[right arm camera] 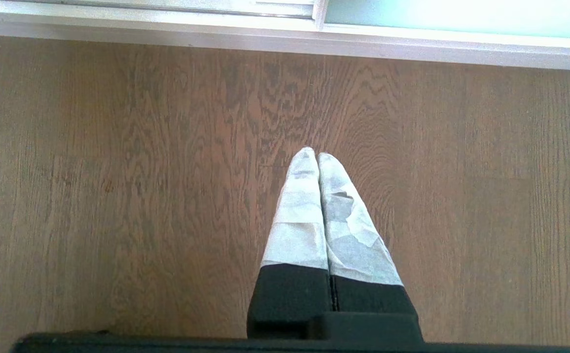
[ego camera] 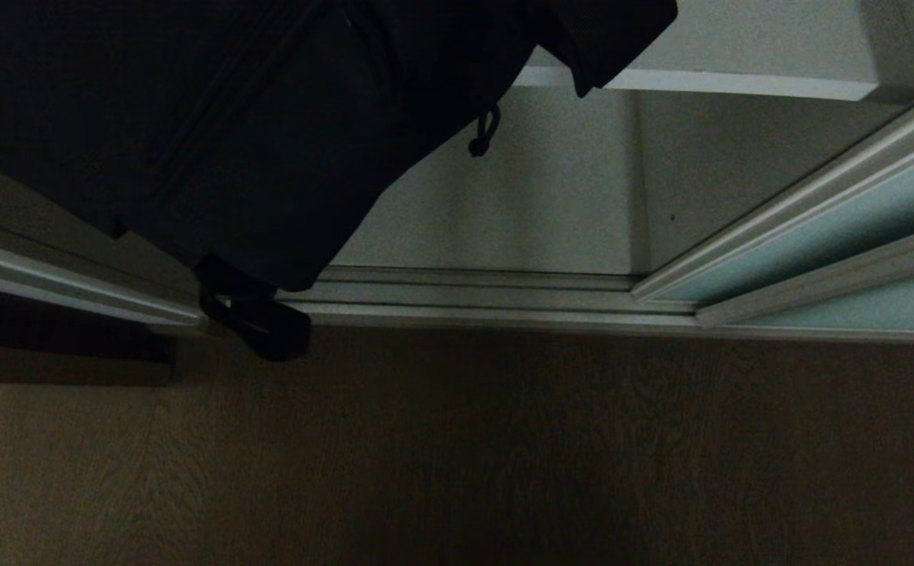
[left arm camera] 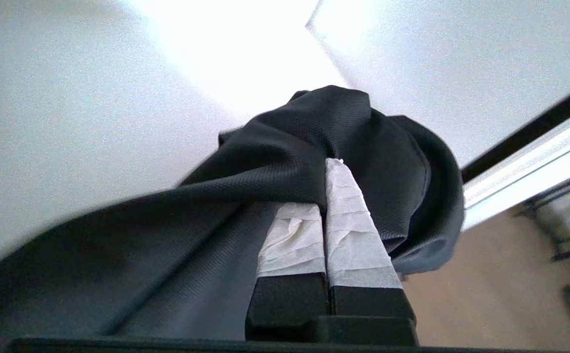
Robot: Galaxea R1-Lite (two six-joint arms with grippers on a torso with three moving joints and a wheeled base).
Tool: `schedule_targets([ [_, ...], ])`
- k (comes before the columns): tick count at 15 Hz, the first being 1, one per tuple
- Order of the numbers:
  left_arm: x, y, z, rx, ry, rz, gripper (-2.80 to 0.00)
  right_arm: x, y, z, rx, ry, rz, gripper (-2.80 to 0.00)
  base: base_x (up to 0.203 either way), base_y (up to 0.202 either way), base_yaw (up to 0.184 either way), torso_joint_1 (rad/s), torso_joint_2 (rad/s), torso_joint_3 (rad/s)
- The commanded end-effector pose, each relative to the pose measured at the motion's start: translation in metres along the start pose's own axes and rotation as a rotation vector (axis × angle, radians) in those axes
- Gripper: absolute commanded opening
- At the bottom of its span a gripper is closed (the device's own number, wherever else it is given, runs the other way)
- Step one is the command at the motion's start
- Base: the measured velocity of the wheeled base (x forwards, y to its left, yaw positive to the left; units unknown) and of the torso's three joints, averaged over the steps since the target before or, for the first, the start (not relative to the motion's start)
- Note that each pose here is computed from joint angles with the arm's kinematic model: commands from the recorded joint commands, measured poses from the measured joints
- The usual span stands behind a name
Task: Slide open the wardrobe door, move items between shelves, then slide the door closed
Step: Place the bag on the higher shelf
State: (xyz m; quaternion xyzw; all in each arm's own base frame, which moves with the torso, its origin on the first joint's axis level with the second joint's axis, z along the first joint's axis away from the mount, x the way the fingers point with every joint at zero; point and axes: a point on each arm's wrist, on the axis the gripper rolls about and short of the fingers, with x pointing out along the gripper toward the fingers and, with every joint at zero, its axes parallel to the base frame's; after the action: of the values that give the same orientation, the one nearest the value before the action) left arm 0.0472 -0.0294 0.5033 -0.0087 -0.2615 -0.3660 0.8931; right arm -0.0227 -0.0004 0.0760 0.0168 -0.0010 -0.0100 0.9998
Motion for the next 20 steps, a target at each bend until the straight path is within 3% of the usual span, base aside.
schedule_targets([
  [1,0.022,0.007,-0.013,0.017,0.015,-0.016,-2.8,0.0,0.0,0.0,0.0,0.0,0.0,-2.8,0.0,0.0,0.0,0.0,0.0,0.0],
  [7,0.054,0.017,-0.01,0.114,-0.235,-0.021,-2.8,0.0,0.0,0.0,0.0,0.0,0.0,-2.8,0.0,0.0,0.0,0.0,0.0,0.0],
  [12,0.096,0.032,-0.036,0.149,-0.362,0.02,-2.8,0.0,0.0,0.0,0.002,0.0,0.0,-2.8,0.0,0.0,0.0,0.0,0.0,0.0],
  [15,0.123,0.044,-0.064,0.123,-0.388,0.115,-2.8,0.0,0.0,0.0,0.0,-0.001,0.0,-2.8,0.0,0.0,0.0,0.0,0.0,0.0],
  [18,0.121,0.044,-0.061,0.093,-0.39,0.129,-2.8,0.0,0.0,0.0,0.0,0.0,0.0,-2.8,0.0,0.0,0.0,0.0,0.0,0.0],
  [20,0.12,0.045,-0.061,0.082,-0.381,0.199,-2.8,0.0,0.0,0.0,0.001,-0.001,0.0,-2.8,0.0,0.0,0.0,0.0,0.0,0.0],
])
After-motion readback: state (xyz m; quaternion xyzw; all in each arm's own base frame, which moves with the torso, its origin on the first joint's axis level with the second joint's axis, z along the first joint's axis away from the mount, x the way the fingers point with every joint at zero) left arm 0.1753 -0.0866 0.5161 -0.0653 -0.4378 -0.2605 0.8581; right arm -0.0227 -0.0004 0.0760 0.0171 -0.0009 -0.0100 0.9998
